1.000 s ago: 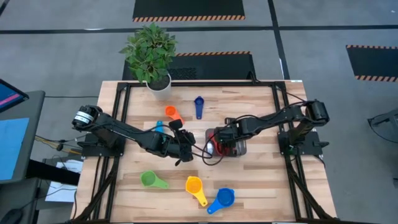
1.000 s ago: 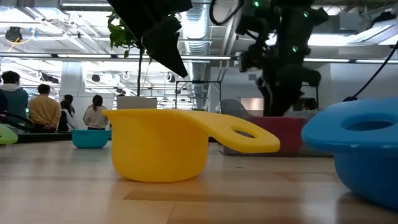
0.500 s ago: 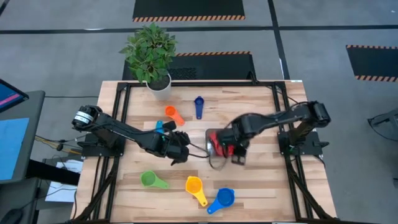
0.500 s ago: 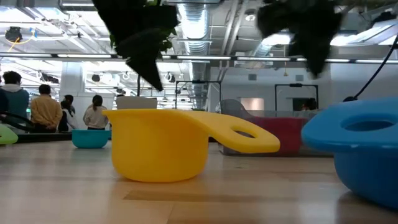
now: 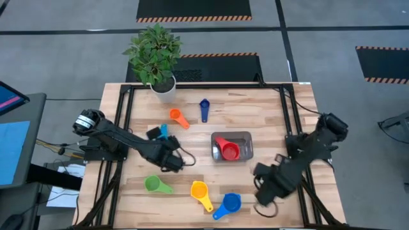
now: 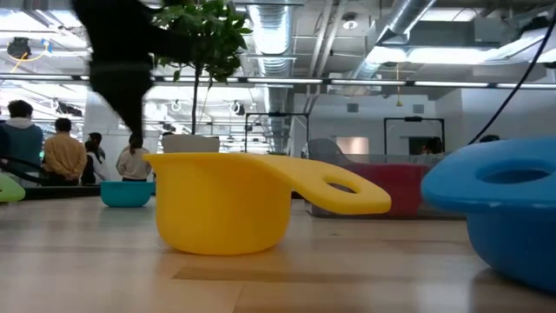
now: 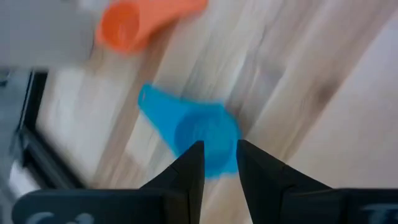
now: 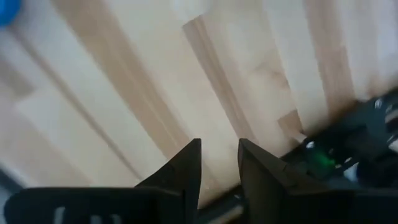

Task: Nest measuring cups in basket
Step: Stack the blue measuring cup on top of the red measuring cup in the black bin

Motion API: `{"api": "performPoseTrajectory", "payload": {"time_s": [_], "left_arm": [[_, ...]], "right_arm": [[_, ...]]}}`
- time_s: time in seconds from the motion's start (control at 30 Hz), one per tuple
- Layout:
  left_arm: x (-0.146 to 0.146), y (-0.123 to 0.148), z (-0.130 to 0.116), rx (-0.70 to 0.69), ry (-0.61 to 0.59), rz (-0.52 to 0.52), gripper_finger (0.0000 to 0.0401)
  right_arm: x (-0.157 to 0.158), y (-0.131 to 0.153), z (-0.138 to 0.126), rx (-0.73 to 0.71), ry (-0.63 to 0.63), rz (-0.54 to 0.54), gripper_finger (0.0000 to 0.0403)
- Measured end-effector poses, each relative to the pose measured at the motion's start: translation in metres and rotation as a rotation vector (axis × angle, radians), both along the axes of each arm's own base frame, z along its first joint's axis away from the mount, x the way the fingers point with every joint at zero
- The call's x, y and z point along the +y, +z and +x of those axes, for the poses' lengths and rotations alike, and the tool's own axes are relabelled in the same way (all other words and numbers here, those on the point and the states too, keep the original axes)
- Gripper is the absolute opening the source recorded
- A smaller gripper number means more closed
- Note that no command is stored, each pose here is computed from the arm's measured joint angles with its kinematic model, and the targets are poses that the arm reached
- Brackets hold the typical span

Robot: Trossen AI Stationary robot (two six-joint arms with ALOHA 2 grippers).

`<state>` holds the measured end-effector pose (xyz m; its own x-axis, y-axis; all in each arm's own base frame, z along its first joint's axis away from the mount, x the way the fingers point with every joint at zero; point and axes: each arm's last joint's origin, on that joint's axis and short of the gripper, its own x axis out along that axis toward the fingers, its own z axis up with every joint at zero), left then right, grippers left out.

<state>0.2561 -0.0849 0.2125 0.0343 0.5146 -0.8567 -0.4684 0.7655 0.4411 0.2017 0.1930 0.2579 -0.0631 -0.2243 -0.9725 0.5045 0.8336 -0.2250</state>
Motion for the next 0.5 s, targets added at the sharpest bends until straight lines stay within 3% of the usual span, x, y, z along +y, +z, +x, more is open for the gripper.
{"api": "performPoseTrajectory", "payload": {"time_s": [0.13, 0.23, 0.37, 0.5], "left_arm": [[-0.023, 0.002, -0.019, 0.010, 0.032, 0.037, 0.0087], [-0.045, 0.003, -0.031, -0.065, 0.024, 0.055, 0.0087], [-0.071, 0.003, -0.044, -0.220, -0.005, 0.087, 0.0087], [-0.088, 0.004, -0.052, -0.345, -0.053, 0.100, 0.0087]], "right_arm": [[0.025, -0.011, -0.028, -0.175, -0.126, -0.076, 0.0128], [0.041, -0.025, -0.039, -0.300, -0.160, -0.022, 0.0129], [0.048, -0.035, -0.035, -0.362, -0.068, 0.035, 0.0125], [0.038, -0.040, -0.009, -0.380, 0.075, 0.062, 0.0121]]}}
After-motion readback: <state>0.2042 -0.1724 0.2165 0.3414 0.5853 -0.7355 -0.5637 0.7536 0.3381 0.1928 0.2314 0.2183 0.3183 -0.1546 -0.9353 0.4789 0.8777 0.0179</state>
